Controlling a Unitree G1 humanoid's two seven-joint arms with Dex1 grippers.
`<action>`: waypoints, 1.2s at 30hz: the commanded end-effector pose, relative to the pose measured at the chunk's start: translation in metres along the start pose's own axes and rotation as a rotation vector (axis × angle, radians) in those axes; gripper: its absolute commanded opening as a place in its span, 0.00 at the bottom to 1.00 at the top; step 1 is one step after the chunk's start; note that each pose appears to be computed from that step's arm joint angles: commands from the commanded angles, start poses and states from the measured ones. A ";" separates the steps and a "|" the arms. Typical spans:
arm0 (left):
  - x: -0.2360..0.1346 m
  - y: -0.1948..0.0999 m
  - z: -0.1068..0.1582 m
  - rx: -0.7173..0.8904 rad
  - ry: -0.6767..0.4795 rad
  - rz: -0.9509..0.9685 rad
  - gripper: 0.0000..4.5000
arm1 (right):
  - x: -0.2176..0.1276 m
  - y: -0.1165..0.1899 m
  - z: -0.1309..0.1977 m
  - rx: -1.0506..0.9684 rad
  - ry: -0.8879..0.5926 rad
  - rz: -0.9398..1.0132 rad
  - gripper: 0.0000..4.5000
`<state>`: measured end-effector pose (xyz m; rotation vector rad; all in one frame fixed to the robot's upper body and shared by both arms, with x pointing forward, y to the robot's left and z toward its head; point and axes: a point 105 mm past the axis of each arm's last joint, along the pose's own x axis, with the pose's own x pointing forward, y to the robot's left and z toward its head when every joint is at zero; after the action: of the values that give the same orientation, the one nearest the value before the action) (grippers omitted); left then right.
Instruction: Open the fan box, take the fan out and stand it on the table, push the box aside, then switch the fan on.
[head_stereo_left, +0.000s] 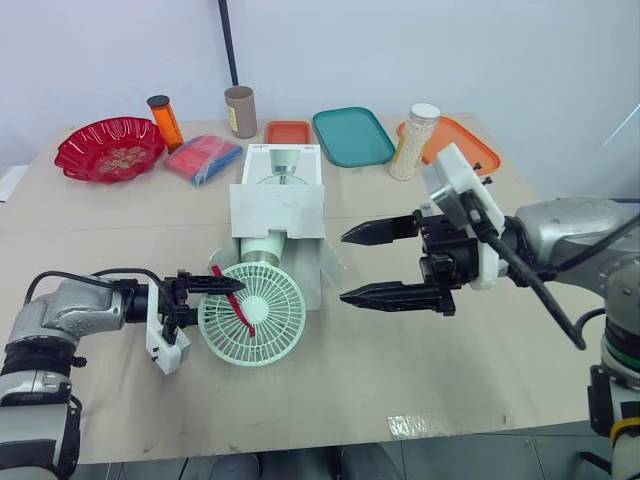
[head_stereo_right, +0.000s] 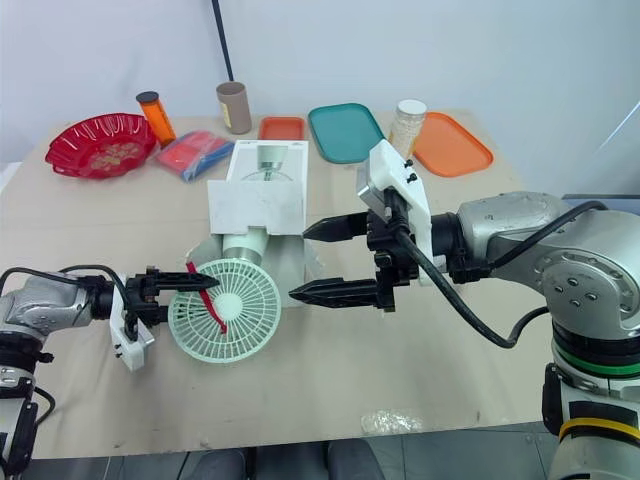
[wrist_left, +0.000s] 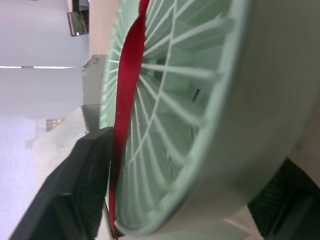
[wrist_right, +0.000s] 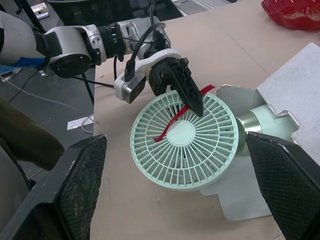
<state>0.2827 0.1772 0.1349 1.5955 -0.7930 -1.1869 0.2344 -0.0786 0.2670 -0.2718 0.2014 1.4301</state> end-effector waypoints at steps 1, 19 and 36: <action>-0.003 0.009 -0.003 0.058 0.025 0.048 0.72 | -0.003 0.003 0.009 -0.045 -0.014 -0.002 1.00; -0.002 0.023 0.007 0.124 -0.024 0.171 0.45 | -0.004 0.001 0.013 -0.041 -0.024 -0.019 1.00; -0.019 0.067 0.028 0.069 -0.099 0.248 0.43 | -0.005 0.002 0.015 -0.035 -0.055 -0.033 1.00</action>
<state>0.2632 0.1668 0.1814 1.5370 -1.0255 -1.0889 0.2358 -0.0765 0.2719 -0.2541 0.1841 1.4109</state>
